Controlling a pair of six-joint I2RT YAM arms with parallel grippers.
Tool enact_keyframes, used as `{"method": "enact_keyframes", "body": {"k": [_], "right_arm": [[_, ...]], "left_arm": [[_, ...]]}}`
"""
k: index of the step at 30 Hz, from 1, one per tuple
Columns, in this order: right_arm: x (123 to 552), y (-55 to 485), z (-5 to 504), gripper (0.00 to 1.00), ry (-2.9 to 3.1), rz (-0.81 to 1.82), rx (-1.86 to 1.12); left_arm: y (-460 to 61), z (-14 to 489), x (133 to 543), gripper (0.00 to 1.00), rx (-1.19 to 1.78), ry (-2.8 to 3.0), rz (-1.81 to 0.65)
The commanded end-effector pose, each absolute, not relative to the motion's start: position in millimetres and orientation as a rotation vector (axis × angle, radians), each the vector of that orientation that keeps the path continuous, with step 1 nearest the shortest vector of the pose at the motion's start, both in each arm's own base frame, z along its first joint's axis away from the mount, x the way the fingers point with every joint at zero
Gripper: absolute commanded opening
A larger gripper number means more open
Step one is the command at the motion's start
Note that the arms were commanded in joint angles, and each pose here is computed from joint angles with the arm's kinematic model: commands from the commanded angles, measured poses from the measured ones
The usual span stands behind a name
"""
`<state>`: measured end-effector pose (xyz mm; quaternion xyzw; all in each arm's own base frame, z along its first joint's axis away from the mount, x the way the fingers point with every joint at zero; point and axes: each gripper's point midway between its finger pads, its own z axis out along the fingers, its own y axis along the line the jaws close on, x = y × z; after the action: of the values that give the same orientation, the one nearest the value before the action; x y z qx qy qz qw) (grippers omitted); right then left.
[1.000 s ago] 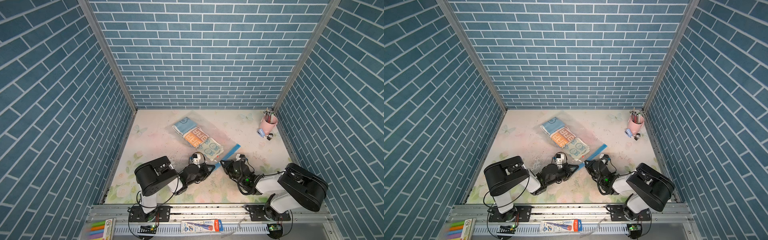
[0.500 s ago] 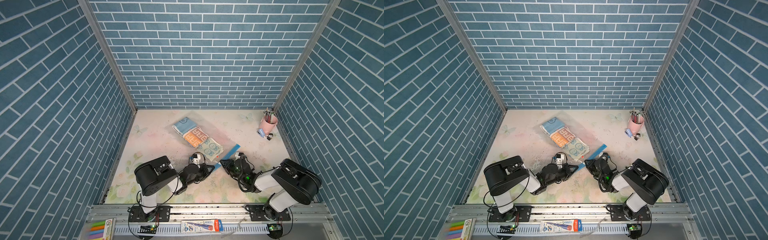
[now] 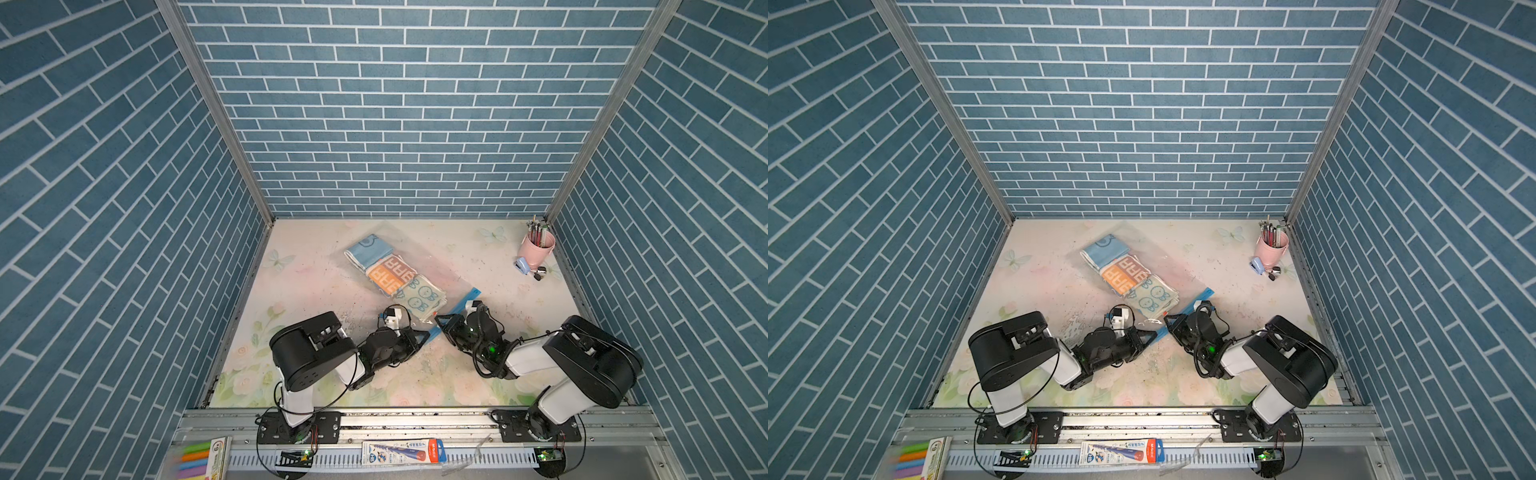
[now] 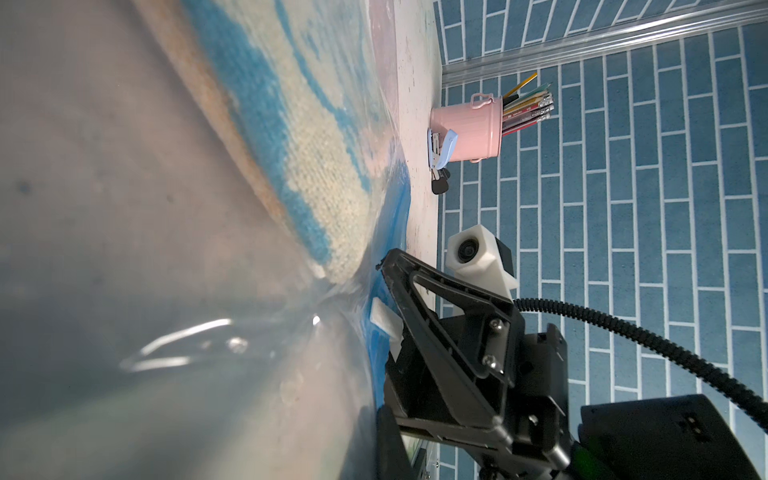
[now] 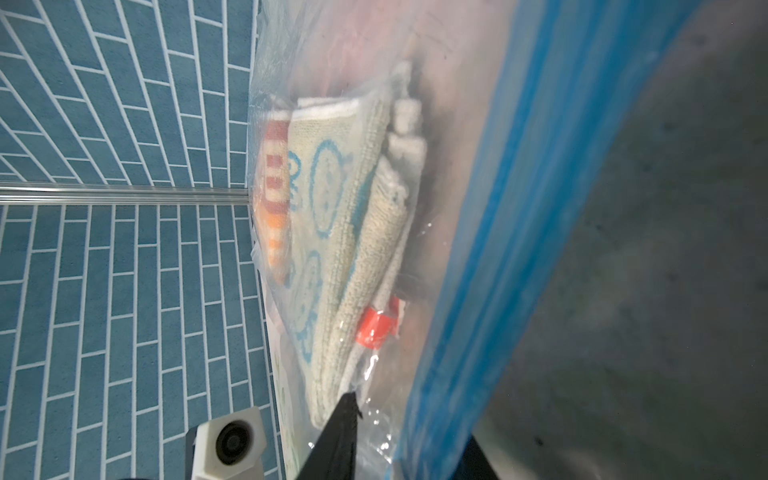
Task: Place the folded towel into the vacuum bag
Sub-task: Close the vacuum bag at the center of the board.
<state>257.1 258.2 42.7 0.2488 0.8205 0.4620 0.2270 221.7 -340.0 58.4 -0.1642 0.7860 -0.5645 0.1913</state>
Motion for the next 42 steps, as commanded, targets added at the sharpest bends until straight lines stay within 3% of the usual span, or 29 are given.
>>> {"method": "enact_keyframes", "body": {"k": [1, 19, 42], "right_arm": [[260, 267, 47, 0.30, 2.259, 1.318, 0.660], [264, 261, 38, 0.00, 2.238, 1.284, 0.708], [292, 165, 4, 0.00, 2.130, 0.798, 0.980]], "left_arm": [[-341, 57, 220, 0.00, -0.432, 2.205, -1.591], [-339, 58, 219, 0.00, -0.437, 2.203, -1.587], [-317, 70, 211, 0.00, -0.447, 2.210, -1.603]]}}
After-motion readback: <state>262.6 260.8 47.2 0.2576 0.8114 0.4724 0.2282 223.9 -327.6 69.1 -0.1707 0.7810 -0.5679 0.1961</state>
